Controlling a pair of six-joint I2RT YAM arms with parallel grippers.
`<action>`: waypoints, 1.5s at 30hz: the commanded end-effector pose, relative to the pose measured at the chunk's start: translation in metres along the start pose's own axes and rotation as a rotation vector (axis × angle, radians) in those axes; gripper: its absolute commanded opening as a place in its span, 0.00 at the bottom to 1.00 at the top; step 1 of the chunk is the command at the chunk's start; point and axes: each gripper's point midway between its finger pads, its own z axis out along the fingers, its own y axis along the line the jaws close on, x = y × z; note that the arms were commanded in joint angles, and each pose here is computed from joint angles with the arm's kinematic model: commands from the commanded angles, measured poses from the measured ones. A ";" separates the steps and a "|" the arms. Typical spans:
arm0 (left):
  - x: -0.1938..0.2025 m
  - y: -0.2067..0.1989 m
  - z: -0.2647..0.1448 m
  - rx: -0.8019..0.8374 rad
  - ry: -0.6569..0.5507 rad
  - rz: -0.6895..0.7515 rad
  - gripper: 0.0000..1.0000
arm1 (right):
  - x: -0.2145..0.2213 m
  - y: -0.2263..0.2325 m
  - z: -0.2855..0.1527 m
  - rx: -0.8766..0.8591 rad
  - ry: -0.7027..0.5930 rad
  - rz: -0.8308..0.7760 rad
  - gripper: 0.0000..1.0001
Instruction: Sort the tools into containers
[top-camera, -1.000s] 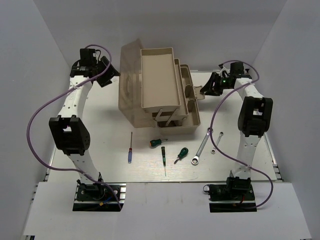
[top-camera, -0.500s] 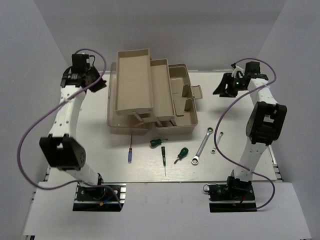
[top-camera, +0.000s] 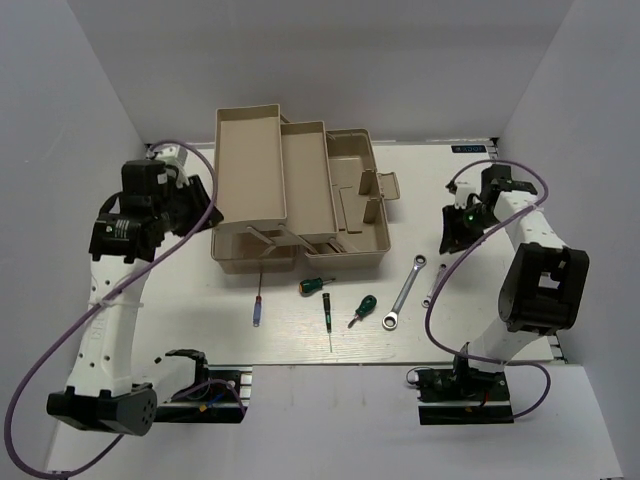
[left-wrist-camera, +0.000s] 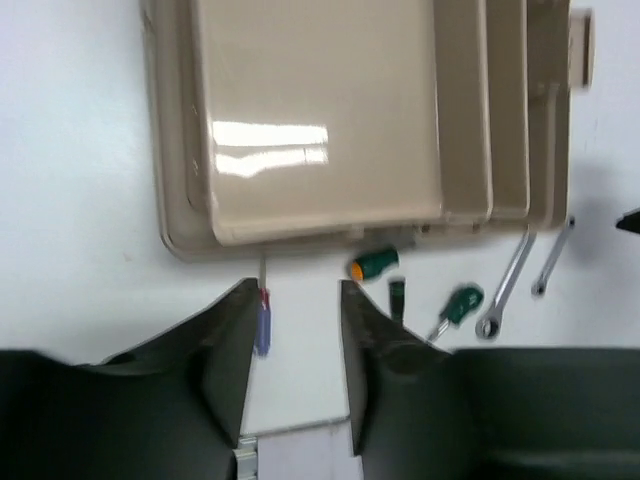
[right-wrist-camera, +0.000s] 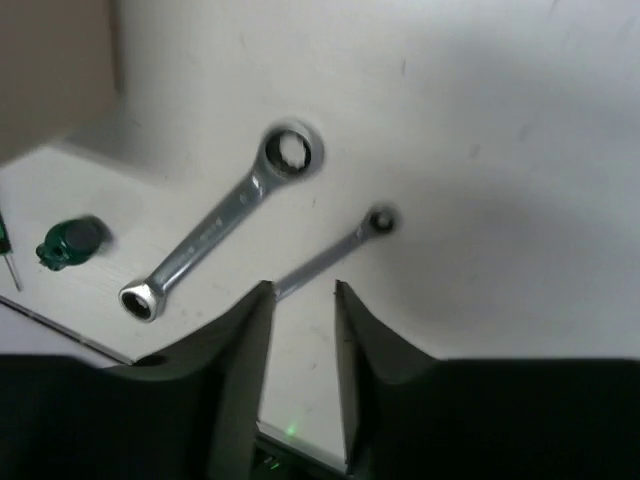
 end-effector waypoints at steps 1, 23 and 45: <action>0.061 -0.004 -0.013 0.075 0.172 0.013 0.51 | 0.037 -0.007 -0.001 0.139 0.114 0.057 0.41; 0.203 0.002 0.022 0.135 0.489 0.036 0.61 | 0.107 -0.009 0.079 0.388 0.351 0.340 0.44; 0.221 -0.106 0.085 0.200 0.380 0.448 0.61 | -0.029 0.039 -0.019 0.132 -0.149 0.127 0.00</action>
